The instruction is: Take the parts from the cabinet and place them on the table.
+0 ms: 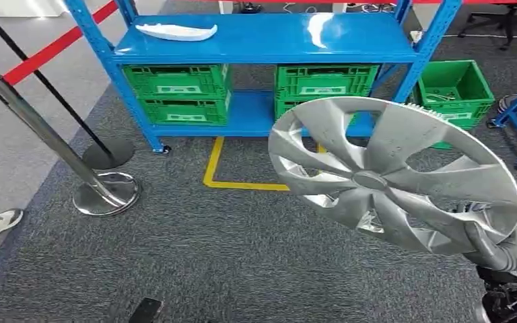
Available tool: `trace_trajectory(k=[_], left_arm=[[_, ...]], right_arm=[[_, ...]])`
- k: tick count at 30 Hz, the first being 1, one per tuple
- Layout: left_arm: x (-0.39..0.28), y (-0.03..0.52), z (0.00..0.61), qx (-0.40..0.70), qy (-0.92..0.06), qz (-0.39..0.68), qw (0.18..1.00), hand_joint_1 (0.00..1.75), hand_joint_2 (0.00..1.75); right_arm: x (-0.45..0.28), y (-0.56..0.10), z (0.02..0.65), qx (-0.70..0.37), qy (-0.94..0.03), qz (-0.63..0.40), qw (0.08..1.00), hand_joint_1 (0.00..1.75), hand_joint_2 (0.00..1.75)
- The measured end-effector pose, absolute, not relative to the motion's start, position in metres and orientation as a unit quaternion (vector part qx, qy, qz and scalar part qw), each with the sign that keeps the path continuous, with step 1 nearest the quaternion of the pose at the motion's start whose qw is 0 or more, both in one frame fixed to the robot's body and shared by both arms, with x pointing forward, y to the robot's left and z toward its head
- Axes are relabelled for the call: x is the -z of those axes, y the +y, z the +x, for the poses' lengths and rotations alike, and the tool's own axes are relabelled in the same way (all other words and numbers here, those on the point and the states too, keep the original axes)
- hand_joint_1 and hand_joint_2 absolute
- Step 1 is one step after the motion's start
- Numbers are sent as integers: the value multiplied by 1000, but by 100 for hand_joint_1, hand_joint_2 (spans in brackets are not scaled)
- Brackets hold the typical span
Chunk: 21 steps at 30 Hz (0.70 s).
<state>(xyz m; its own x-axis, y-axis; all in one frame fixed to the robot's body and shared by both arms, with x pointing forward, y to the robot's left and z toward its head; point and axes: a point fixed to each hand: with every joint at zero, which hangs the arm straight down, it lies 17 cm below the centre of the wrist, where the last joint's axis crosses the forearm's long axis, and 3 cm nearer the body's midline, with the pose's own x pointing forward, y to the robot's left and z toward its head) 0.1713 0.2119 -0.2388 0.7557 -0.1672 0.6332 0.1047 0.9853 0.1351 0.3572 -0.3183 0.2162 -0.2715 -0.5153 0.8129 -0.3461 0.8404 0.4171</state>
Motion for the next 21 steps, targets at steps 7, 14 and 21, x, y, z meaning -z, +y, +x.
trace_trajectory(k=[7,14,21], left_arm=[[239,210,171,72,-342,45,936,0,175],[238,210,171,72,-342,44,936,0,175],[239,211,171,73,-341,44,936,0,175]], right_arm=[[-219,-318,357,77,-795,272,537,175,175],[-217,-318,355,76,-794,272,538,175,175],[-217,-316,354,76,-793,277,538,175,175]])
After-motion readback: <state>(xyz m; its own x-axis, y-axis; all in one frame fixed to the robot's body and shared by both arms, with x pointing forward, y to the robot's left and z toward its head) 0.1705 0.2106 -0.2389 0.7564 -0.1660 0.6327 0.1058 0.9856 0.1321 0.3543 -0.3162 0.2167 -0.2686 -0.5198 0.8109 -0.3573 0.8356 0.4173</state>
